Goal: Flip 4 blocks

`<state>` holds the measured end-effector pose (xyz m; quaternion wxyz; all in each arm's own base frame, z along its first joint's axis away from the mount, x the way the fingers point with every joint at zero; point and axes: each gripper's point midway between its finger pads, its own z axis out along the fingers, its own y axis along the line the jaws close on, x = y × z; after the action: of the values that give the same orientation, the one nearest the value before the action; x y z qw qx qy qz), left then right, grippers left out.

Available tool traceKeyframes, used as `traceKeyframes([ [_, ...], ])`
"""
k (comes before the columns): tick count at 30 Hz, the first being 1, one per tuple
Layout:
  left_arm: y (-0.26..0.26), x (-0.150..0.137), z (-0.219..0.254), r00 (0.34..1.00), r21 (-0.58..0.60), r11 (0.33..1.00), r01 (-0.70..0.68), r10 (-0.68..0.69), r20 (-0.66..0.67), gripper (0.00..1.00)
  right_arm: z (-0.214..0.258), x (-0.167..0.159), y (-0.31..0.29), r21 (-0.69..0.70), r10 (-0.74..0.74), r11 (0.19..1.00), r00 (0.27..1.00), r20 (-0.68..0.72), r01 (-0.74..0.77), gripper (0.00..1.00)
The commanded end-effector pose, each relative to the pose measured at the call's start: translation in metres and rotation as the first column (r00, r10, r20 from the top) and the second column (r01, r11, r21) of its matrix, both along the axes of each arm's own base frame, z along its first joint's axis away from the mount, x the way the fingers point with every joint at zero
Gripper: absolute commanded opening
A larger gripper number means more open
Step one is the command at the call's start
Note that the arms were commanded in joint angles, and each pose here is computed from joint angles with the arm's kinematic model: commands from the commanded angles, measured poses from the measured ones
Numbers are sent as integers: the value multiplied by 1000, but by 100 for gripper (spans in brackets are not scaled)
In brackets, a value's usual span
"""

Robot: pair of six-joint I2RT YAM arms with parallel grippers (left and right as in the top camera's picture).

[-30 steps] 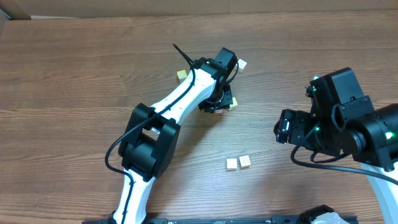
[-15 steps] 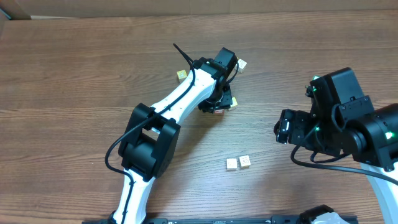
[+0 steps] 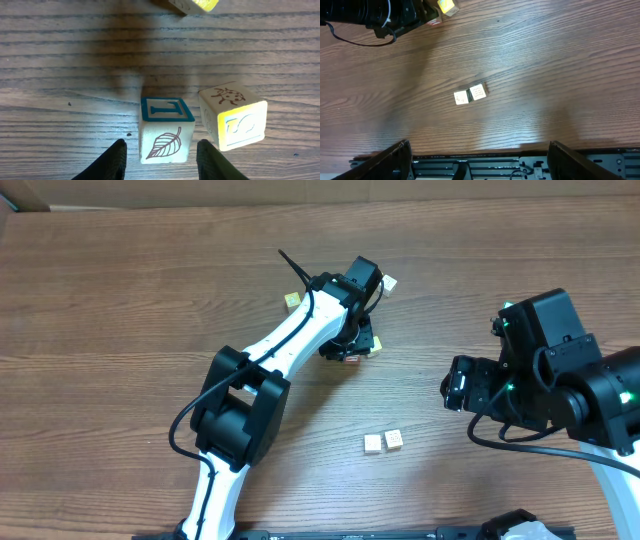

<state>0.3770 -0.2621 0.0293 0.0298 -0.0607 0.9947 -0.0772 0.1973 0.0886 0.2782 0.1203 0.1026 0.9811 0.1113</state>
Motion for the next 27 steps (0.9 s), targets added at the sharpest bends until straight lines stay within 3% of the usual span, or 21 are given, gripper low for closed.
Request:
traceKeyframes([
  [1, 3, 4, -7, 1000, 21, 1000, 10, -10, 4, 39, 8, 0, 2, 18, 6, 1000, 1000, 28, -7, 87],
  [8, 4, 0, -17, 1000, 34, 999, 12, -12, -17, 38, 8, 0, 2, 19, 7, 1000, 1000, 28, -7, 87],
  [22, 7, 1, -19, 1000, 40, 999, 8, -7, -25, 17, 8, 0, 2, 19, 7, 1000, 1000, 27, -7, 87],
  [27, 10, 5, 5, 1000, 46, 999, 9, -9, -9, 8, 8, 0, 2, 19, 7, 1000, 1000, 28, -7, 87],
])
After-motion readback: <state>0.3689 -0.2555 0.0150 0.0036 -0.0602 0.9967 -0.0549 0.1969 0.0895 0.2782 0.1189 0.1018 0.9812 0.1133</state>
